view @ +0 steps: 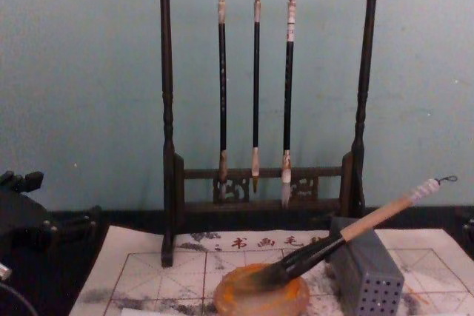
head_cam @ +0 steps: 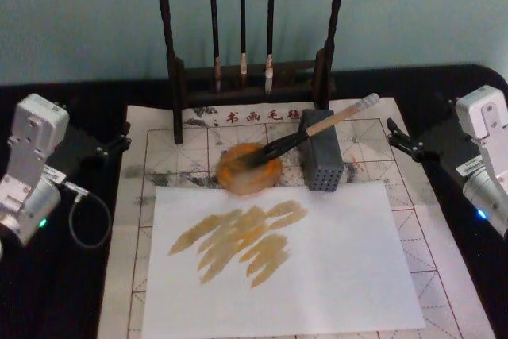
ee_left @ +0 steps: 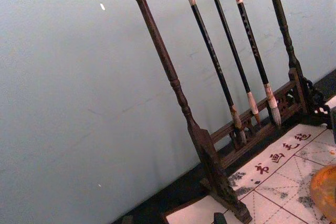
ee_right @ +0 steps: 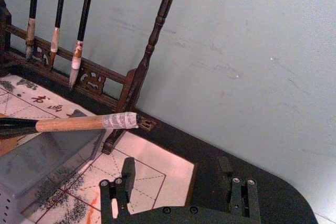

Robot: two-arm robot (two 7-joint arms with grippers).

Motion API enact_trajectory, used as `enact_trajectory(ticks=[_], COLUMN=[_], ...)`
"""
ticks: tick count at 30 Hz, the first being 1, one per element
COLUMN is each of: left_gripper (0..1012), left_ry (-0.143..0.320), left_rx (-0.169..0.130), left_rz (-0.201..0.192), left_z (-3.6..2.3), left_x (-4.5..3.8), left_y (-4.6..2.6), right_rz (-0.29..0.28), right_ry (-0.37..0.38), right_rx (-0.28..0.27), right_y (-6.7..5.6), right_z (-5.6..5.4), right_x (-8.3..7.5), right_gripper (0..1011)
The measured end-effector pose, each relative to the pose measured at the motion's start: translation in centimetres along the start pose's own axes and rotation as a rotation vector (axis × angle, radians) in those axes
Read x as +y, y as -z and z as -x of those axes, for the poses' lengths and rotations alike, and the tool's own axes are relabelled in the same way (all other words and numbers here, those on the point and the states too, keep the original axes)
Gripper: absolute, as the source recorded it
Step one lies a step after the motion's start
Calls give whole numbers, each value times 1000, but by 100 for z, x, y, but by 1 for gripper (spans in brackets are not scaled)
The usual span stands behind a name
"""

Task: Pick up the brush from the inkstone, write on the paper, then place the brush back to its original position.

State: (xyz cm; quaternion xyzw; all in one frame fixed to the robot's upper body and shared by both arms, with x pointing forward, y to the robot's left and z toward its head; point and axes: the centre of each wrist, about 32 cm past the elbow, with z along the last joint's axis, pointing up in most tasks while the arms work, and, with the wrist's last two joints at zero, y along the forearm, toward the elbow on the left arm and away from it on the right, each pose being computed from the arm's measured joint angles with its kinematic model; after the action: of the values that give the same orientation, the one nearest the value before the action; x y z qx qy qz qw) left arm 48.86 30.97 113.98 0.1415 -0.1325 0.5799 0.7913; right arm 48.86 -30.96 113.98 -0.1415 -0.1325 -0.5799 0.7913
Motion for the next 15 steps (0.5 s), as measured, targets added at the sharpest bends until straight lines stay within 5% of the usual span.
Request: enact_trajectory(ticks=[15], left_gripper=[1001], left_ry=[0], left_rx=[0], left_rz=[0], left_z=[0], left_x=[0], left_y=[0], right_rz=[0], right_ry=[0], right_rx=[0], right_y=[0], right_z=[0], right_x=[0], right_gripper=[1000])
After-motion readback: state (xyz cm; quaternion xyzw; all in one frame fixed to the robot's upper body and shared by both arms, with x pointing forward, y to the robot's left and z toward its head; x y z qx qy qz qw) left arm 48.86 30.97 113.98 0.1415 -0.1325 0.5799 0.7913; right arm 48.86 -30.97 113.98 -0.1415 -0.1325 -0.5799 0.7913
